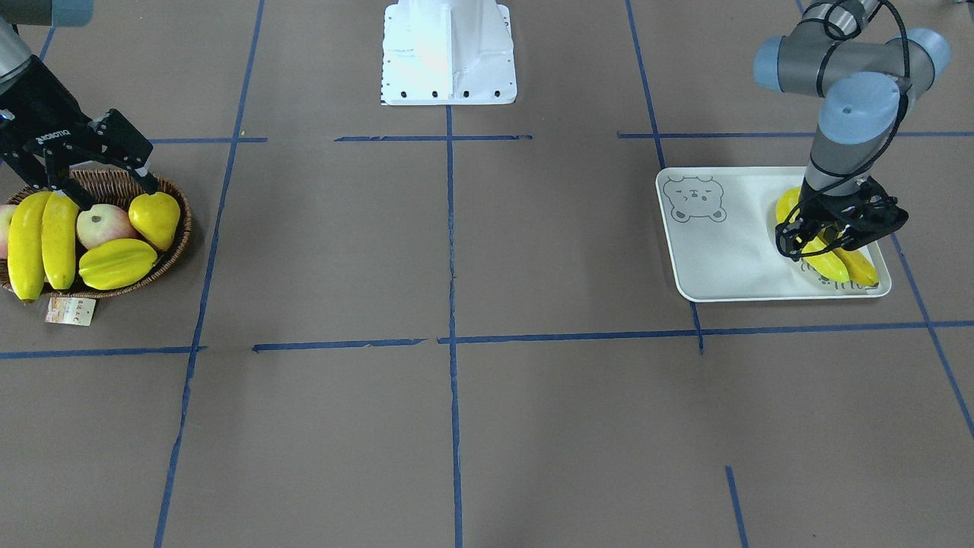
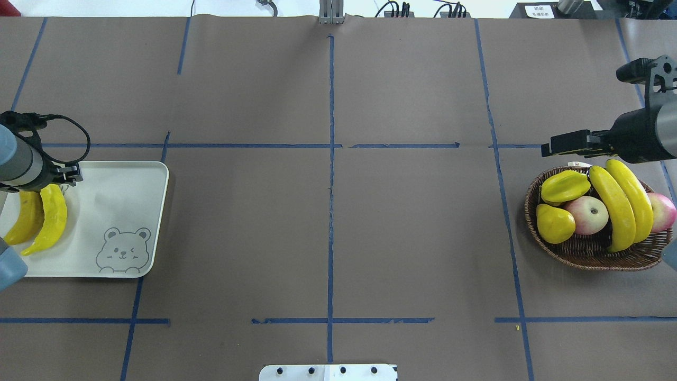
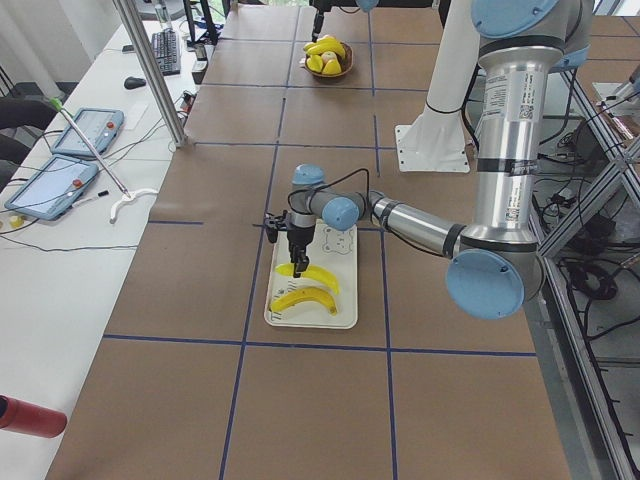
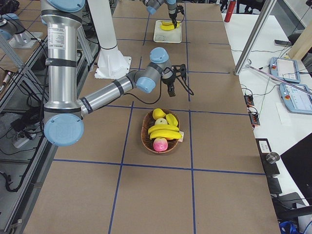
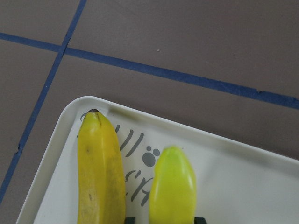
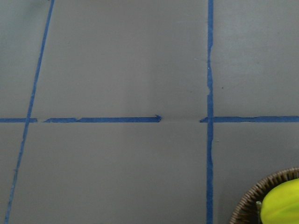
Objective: Transfer all bananas from basket to plate
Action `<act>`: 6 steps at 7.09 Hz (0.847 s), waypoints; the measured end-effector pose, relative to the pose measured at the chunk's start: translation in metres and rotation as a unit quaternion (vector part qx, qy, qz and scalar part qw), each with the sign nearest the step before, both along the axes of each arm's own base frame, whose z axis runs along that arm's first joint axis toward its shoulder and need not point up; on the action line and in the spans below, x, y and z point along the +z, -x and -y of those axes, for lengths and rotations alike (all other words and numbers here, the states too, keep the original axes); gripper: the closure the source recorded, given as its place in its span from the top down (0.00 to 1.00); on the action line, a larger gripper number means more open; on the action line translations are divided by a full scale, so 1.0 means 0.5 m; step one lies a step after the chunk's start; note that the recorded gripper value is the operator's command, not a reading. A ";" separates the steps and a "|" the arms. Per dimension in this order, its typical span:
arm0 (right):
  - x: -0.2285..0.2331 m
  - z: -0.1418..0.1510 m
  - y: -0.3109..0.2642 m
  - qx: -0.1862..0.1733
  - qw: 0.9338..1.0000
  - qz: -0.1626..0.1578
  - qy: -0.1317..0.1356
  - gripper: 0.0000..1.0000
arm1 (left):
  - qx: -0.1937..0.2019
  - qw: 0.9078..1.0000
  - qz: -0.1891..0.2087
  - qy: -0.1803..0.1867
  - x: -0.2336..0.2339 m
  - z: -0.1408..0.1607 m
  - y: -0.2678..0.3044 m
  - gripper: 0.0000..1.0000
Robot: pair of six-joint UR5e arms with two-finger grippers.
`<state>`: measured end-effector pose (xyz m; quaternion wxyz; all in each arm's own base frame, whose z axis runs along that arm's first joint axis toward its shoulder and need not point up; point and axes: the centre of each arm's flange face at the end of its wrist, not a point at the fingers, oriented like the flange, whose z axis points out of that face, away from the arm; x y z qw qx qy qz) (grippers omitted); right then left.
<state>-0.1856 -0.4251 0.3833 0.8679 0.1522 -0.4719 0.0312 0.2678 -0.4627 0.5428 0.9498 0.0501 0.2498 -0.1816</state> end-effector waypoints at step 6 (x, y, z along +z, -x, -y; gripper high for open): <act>0.160 -0.043 -0.087 -0.014 0.997 -0.076 0.007 1.00 | -0.006 0.974 -0.224 -0.009 -0.404 -0.023 -0.091 1.00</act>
